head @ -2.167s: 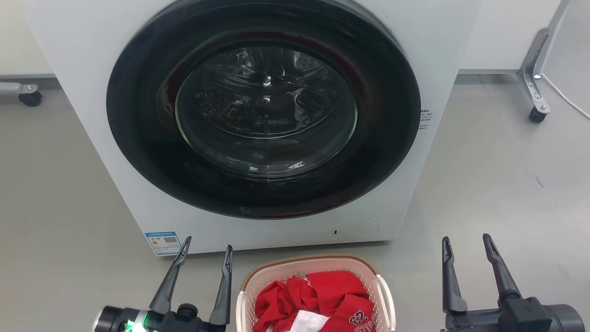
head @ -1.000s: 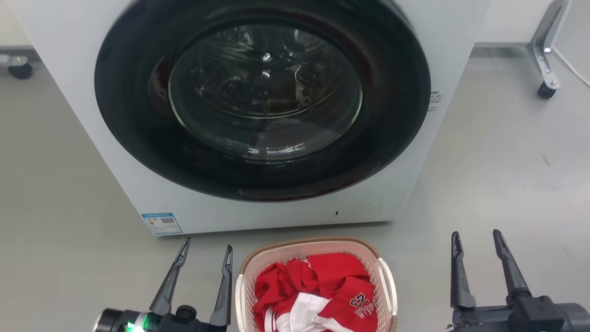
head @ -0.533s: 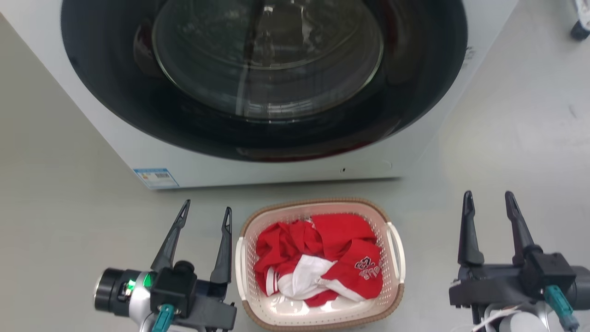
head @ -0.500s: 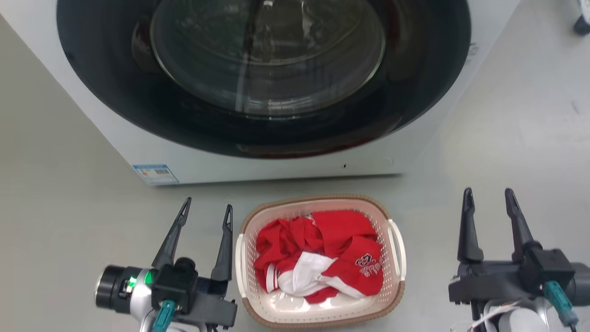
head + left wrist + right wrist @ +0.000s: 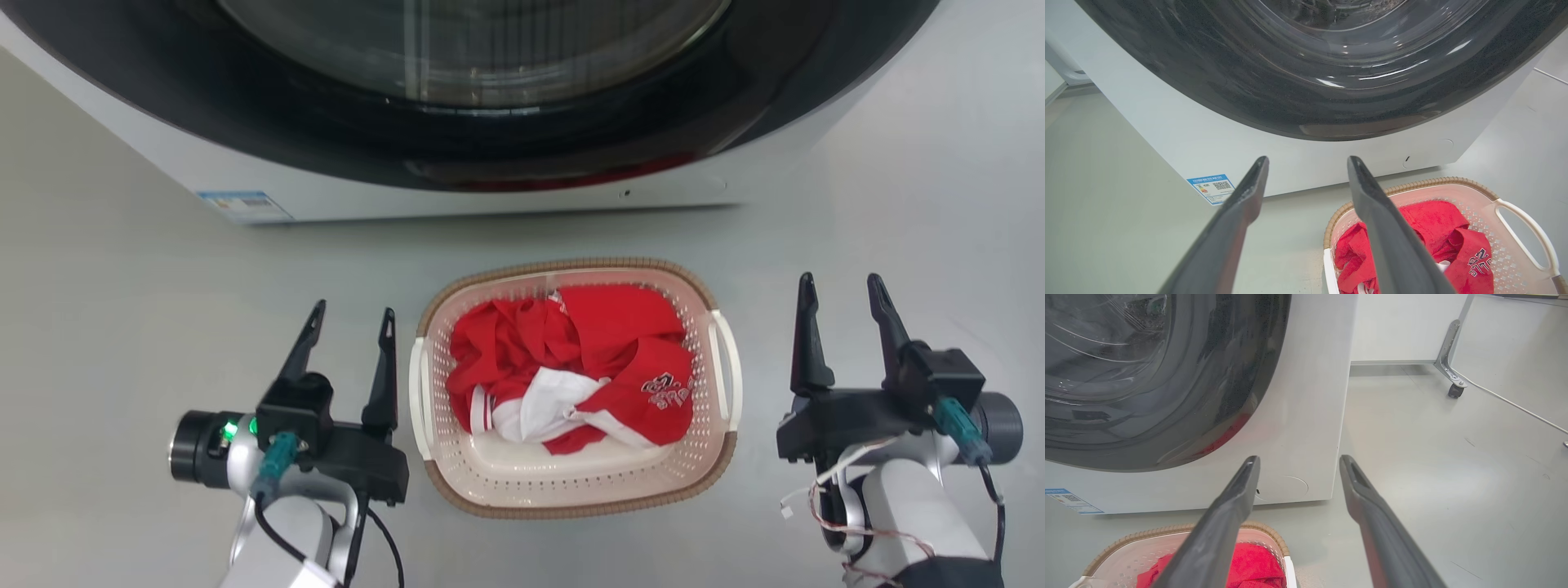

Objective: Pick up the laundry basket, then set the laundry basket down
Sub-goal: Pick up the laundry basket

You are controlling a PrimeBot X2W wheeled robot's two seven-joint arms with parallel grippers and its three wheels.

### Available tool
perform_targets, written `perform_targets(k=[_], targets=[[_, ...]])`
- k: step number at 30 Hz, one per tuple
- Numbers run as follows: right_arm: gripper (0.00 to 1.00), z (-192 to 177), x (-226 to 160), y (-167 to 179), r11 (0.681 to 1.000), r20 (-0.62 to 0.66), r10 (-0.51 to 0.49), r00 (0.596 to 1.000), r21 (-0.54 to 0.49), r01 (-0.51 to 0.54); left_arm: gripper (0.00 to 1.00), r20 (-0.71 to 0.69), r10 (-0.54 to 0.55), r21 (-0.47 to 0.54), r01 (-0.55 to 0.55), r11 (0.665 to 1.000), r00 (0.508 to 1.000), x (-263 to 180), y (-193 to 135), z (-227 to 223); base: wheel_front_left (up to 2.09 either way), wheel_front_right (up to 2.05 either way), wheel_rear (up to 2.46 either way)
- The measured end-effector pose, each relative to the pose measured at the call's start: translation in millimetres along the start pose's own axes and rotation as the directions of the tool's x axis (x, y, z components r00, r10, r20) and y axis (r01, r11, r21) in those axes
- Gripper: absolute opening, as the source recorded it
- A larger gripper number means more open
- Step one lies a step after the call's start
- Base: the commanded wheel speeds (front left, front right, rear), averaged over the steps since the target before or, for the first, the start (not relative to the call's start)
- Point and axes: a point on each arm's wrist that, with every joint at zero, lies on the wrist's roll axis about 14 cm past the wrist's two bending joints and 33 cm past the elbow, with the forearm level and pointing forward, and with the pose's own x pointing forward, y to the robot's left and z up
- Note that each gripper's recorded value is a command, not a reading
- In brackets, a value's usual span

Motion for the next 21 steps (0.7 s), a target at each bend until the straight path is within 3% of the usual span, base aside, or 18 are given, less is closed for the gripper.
perform_targets(k=[14,21], targets=[[1.0,-87.3,44.2,1.8,1.0,-0.21,0.015,0.978,-0.002,-0.016,1.0,-0.215,-0.005,-0.055,-0.007,0.998,0.977,47.3,1.8,-82.9,0.0,0.0,0.0],[1.0,-133.5,48.2,3.7,1.0,-0.317,0.027,0.948,0.002,-0.028,1.0,-0.359,-0.025,-0.074,-0.001,0.997,0.933,41.8,-4.2,-139.7,0.0,0.0,0.0]])
